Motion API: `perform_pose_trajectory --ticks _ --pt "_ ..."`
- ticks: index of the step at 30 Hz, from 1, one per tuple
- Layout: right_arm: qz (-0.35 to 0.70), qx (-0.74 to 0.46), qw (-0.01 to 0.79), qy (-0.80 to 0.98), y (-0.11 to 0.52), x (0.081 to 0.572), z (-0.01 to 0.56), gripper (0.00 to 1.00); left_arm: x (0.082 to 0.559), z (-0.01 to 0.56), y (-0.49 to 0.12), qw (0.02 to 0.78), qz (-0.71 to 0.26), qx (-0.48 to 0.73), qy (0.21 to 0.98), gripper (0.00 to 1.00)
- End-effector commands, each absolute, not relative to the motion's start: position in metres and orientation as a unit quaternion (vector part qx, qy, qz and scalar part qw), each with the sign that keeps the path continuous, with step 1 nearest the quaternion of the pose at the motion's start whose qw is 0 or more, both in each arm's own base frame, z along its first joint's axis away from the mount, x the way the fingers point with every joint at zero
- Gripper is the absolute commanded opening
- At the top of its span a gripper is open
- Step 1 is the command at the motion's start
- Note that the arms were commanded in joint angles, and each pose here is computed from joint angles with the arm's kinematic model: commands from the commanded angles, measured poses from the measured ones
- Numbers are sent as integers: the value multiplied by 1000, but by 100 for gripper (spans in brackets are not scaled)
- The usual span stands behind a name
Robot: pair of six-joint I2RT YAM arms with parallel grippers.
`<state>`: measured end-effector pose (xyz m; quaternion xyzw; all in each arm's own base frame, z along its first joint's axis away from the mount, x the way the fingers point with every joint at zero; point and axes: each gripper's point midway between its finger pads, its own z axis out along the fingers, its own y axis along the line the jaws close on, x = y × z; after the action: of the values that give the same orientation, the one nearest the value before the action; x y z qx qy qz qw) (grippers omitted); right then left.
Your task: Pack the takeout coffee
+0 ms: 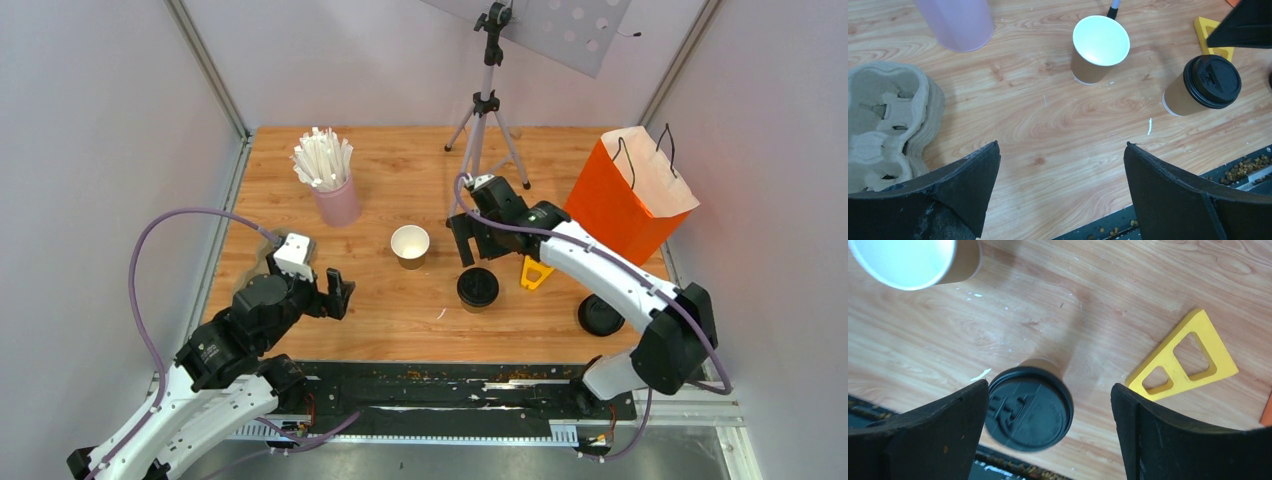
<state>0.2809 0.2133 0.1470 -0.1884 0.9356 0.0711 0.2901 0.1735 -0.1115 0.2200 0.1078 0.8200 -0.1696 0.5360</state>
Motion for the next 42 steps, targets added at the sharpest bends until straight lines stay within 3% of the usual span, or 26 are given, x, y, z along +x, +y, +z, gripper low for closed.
perform_pose_trajectory --ticks 1,5,9,18,22,28,37,42 --pt "112 -138 297 938 208 257 198 92 179 231 -103 555 -157 86 812 100" --pt "120 -92 303 941 195 244 215 92 180 221 -109 542 -158 88 821 100" --pt "124 -49 295 946 181 225 220 92 191 217 -123 507 -157 63 845 92" --pt "139 -45 300 943 157 191 212 98 248 202 -199 468 -198 21 861 77" --pt "162 -45 326 930 152 183 229 99 279 190 -216 460 -184 -10 869 75" --pt "224 -56 354 906 163 176 246 97 310 162 -223 433 -173 -48 883 67" --pt "225 -73 354 905 161 171 234 97 327 131 -217 425 -150 -74 890 52" --pt "221 -77 358 904 157 169 233 98 329 117 -220 418 -149 -69 893 39"
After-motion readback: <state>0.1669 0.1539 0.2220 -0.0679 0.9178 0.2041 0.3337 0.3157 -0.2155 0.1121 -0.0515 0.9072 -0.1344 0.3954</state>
